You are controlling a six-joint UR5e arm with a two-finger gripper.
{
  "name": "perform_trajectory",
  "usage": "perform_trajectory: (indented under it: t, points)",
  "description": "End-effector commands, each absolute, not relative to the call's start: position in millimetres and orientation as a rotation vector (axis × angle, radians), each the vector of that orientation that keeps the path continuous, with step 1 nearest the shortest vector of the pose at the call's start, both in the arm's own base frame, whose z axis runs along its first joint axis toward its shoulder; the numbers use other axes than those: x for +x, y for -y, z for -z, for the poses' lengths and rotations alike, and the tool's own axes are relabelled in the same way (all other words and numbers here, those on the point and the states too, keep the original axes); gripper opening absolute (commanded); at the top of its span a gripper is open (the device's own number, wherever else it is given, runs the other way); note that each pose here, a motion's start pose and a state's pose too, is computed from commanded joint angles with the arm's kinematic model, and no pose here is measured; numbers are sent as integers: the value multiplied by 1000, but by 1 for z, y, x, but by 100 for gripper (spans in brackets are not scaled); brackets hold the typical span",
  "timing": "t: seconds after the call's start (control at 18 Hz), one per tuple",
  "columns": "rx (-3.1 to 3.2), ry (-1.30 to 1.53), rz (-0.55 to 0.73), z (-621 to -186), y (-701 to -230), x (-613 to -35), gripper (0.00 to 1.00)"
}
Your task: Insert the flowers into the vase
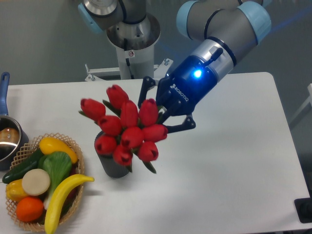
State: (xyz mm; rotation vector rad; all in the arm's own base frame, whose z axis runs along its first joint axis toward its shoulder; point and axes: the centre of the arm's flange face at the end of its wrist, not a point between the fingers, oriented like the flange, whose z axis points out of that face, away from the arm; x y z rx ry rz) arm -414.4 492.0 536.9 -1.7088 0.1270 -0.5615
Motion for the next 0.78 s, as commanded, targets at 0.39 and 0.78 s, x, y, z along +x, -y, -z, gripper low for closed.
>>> perform_trajectory:
  t: [0.39,0.78]
  points:
    - [-1690,-162,559,-538,-487,-391,0]
    - [-1617,-181,606,-544,-487,-388,0]
